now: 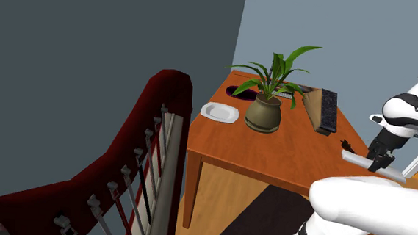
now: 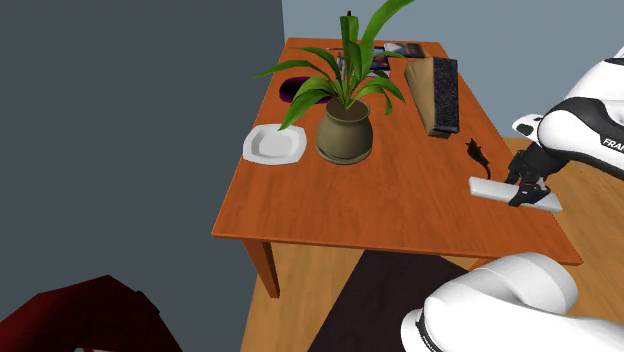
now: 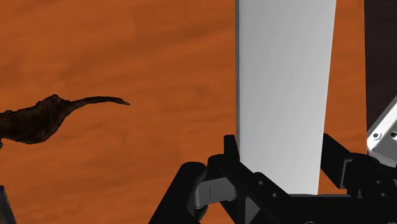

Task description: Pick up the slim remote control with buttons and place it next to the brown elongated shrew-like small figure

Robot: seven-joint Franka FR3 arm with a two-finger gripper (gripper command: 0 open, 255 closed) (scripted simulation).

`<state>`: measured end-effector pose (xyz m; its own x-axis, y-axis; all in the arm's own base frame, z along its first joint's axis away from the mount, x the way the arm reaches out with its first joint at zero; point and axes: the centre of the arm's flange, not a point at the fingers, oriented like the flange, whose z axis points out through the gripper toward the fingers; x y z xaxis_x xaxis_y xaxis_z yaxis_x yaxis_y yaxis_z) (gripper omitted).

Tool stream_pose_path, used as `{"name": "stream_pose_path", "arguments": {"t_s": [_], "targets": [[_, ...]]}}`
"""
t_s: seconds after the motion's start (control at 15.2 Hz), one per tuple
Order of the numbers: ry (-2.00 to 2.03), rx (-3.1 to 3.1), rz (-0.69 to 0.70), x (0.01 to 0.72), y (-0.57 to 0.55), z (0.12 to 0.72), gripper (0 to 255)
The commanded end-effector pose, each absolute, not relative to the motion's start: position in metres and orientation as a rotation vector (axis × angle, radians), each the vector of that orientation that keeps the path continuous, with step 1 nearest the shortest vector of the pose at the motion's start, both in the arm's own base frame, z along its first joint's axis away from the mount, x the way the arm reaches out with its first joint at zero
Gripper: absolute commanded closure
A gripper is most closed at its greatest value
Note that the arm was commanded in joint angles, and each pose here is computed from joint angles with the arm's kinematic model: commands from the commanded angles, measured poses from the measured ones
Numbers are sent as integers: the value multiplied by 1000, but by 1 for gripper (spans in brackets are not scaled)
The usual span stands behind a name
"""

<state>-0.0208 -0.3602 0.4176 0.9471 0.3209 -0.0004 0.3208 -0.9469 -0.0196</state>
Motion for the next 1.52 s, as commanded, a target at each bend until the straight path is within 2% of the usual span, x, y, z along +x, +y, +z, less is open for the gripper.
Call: {"name": "stream_pose_path", "arguments": {"t_s": [0.0, 0.13, 1.12, 1.45], "targets": [[-509, -3080, 7, -47, -371, 417, 255], [-509, -3080, 7, -65, -378, 417, 255], [-509, -3080, 7, -65, -378, 339, 255], [-509, -3080, 7, -65, -378, 339, 255]]}}
